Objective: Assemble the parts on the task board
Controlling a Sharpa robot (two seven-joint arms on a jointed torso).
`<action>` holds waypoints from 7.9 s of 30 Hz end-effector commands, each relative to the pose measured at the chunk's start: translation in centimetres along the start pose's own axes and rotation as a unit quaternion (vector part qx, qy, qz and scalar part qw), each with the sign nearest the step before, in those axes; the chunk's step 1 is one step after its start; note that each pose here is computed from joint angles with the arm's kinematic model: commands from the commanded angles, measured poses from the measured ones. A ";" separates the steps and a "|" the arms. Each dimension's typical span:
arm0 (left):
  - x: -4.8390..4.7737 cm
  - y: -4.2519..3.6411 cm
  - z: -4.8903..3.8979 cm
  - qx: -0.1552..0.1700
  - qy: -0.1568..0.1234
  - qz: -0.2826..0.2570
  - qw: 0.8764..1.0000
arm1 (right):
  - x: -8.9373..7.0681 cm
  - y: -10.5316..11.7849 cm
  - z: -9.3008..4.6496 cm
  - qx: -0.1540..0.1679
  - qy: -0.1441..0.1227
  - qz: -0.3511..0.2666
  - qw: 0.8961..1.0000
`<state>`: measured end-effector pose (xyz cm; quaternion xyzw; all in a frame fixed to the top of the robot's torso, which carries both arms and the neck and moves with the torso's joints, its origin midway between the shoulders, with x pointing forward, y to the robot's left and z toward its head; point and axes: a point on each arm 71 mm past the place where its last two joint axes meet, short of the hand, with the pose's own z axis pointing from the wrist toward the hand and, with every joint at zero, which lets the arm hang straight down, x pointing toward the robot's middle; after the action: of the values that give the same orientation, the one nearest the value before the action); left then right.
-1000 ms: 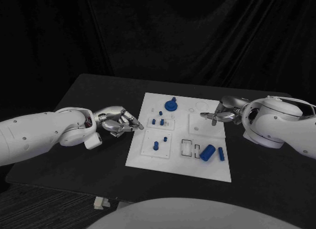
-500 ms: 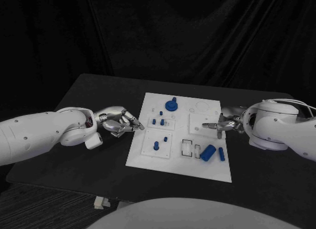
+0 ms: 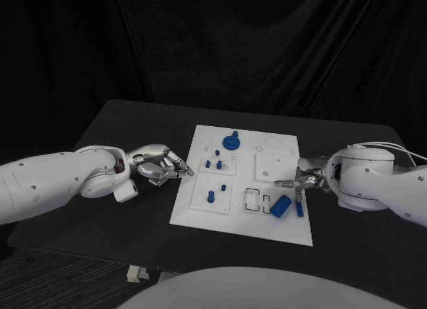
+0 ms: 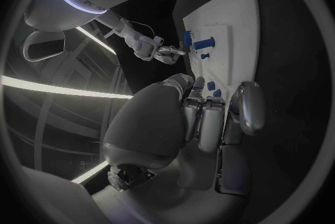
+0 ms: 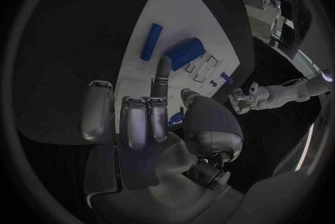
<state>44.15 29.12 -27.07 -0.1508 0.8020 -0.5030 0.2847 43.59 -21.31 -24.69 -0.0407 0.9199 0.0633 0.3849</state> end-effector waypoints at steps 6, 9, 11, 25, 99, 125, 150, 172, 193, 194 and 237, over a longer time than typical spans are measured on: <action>0.11 0.06 0.03 0.004 0.005 -0.006 1.000 | 0.9 0.0 0.2 0.011 0.023 -0.007 1.000; 0.11 0.07 0.04 0.004 0.005 -0.006 1.000 | 1.1 0.1 0.4 0.009 0.025 -0.005 1.000; 0.12 0.07 0.06 0.004 0.005 -0.006 1.000 | 1.2 0.3 0.4 0.008 0.026 -0.003 1.000; 0.15 0.11 0.04 0.003 0.006 -0.007 1.000 | 1.2 0.9 1.3 0.002 0.024 0.031 0.999; 0.23 0.41 0.13 -0.007 0.013 -0.010 1.000 | 1.5 1.0 1.1 -0.004 0.018 0.098 0.995; 0.27 0.44 0.26 -0.008 0.015 -0.010 1.000 | -0.7 1.8 0.2 -0.019 0.028 0.187 0.982; 0.30 0.42 0.17 -0.007 0.015 -0.011 1.000 | 0.8 5.0 1.9 -0.032 0.047 0.189 0.980; 0.31 0.45 0.17 -0.008 0.016 -0.011 1.000 | 1.5 5.7 2.3 -0.034 0.074 0.170 0.982; 0.33 0.45 0.19 -0.009 0.017 -0.011 1.000 | 1.5 5.6 2.5 -0.032 0.073 0.171 0.982; 0.33 0.46 0.18 -0.009 0.017 -0.011 1.000 | 1.5 5.5 2.5 -0.031 0.072 0.172 0.982; 0.30 0.47 -0.01 -0.009 0.013 -0.011 1.000 | -0.6 -1.3 -1.4 0.004 -0.055 0.056 0.997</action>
<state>44.00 29.38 -27.59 -0.1549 0.8113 -0.4943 0.2711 43.05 -22.35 -23.46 0.0682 0.8971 0.1287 0.4172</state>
